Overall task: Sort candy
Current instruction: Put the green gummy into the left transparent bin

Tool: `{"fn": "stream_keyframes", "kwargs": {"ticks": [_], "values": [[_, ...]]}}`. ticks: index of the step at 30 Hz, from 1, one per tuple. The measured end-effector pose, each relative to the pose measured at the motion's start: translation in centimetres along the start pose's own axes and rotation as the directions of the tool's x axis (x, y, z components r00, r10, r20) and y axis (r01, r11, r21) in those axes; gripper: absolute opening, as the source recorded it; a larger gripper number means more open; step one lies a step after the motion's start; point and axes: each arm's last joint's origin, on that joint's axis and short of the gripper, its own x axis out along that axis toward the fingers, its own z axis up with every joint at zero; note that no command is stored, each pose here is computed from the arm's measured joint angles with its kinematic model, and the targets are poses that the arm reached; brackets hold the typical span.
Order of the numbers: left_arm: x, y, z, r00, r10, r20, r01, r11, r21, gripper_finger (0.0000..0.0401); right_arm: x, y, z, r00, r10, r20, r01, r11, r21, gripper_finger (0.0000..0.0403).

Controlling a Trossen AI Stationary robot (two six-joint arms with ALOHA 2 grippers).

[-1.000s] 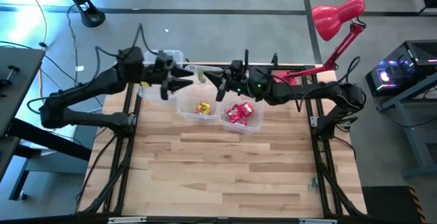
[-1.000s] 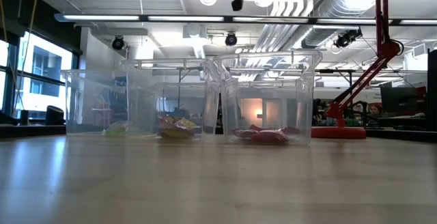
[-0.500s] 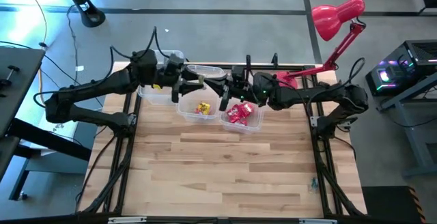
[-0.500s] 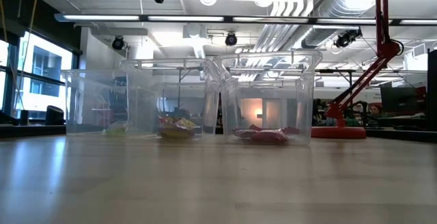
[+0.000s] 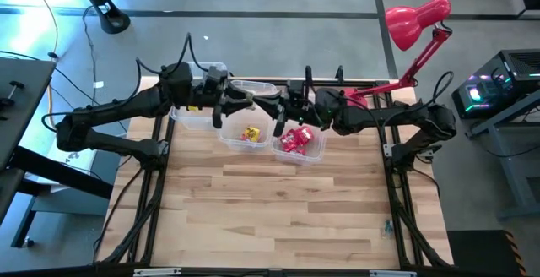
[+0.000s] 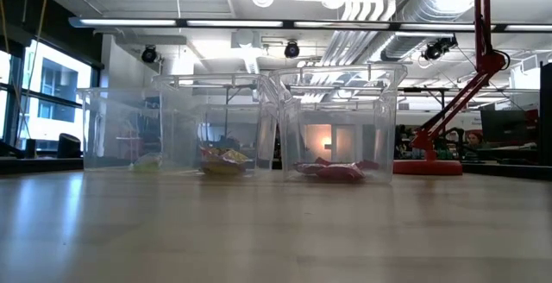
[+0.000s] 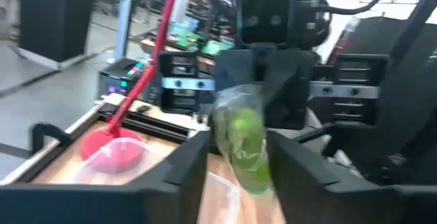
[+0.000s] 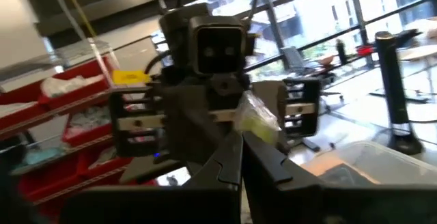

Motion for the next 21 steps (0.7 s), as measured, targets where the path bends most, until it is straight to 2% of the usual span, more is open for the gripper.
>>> {"fn": "stream_keyframes", "kwargs": {"ticks": [4, 6, 10, 14, 19, 21], "values": [[0.0, 0.0, 0.1, 1.0, 0.009, 0.008, -0.01, 0.999, 0.033, 0.0038, 0.0, 0.1, 0.0, 1.0, 0.024, -0.004, -0.024, 1.0, 0.017, 0.0], [0.0, 0.0, 0.1, 1.0, 0.007, 0.008, -0.007, 0.999, 0.045, 0.0014, 0.0, 0.2, 0.0, 1.0, 0.028, 0.0, -0.028, 0.999, 0.022, 0.0], [0.0, 0.0, 0.1, 1.0, 0.011, 0.011, -0.012, 0.999, 0.049, 0.0017, 0.0, 0.2, 0.1, 1.0, 0.031, 0.004, -0.031, 0.998, 0.045, 0.0012], [-0.6, 0.5, 0.4, 0.999, 0.042, 0.018, -0.043, 0.997, 0.062, 0.0006, -0.6, 0.2, 1.1, 0.999, 0.025, 0.021, -0.026, 1.0, 0.017, 0.0054], [-2.7, 1.2, 0.8, 0.987, 0.158, 0.008, -0.158, 0.984, 0.08, 0.0004, -2.8, 0.3, 3.8, 0.989, -0.138, 0.058, 0.143, 0.987, -0.079, 0.0129], [-3.8, 1.3, 0.9, 0.971, 0.238, 0.009, -0.238, 0.967, 0.096, 0.0003, -3.6, 0.2, 4.5, 0.978, -0.202, 0.055, 0.206, 0.973, -0.104, 0.0157]]}}
